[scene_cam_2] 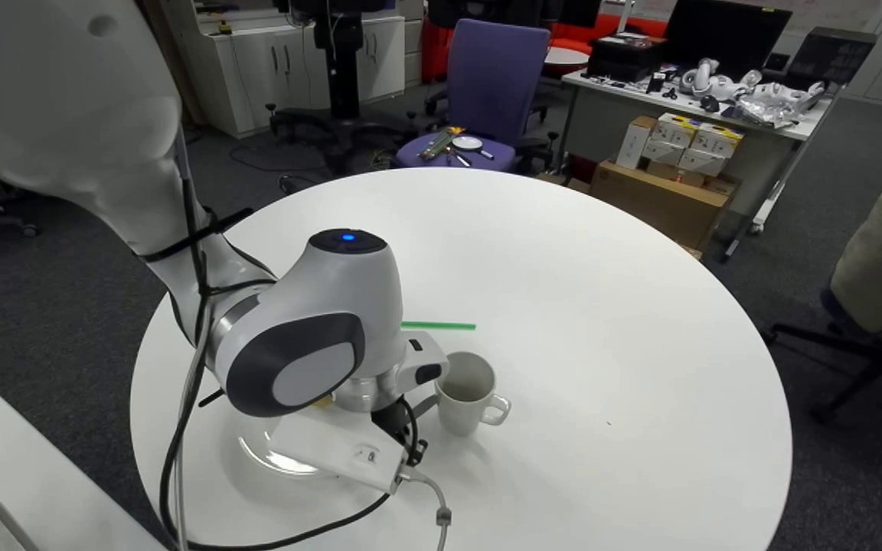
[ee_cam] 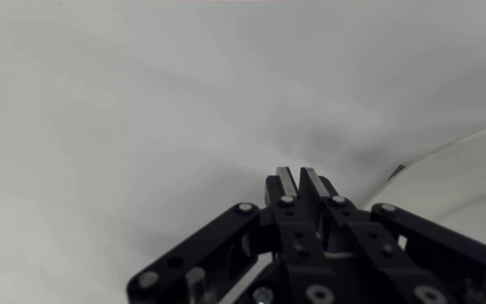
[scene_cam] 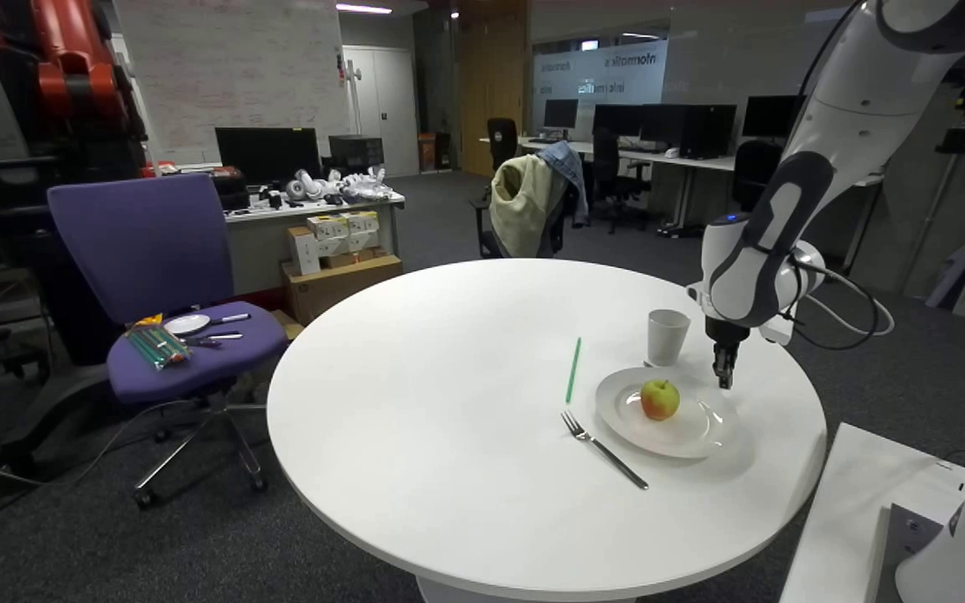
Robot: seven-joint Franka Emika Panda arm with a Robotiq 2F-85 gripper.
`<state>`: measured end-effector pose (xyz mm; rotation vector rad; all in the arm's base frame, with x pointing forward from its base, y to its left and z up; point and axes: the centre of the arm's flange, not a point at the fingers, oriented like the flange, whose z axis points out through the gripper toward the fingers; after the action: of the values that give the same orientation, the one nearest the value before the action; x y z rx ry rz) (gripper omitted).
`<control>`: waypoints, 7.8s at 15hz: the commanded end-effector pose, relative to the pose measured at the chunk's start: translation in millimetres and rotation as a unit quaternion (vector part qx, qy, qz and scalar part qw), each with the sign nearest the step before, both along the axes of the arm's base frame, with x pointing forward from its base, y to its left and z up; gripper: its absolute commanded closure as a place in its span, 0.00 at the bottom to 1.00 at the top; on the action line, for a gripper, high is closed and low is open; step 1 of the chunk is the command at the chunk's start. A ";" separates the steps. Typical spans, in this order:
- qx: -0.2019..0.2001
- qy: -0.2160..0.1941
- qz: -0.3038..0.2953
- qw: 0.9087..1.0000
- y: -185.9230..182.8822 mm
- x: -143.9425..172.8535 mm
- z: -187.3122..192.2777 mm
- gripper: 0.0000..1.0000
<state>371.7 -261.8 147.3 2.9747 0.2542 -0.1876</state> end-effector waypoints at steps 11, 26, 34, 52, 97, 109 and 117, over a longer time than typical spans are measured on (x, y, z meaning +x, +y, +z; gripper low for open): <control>-0.008 -0.031 0.007 0.999 -15.7 1.7 23.8 0.00; 0.054 -0.110 -0.074 0.990 1.1 22.6 59.2 0.00; 0.012 -0.078 -0.065 0.995 -3.3 17.2 62.6 0.00; -0.004 -0.146 -0.166 0.975 -12.9 13.9 49.9 0.00; 0.005 -0.127 -0.159 0.979 -49.9 52.9 150.9 0.00; -0.087 -0.098 -0.008 0.991 -90.4 136.6 157.3 0.00; -0.008 -0.037 0.069 0.997 -61.8 146.2 97.0 0.00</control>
<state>517.9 -323.7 244.2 2.9265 0.4445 -0.0621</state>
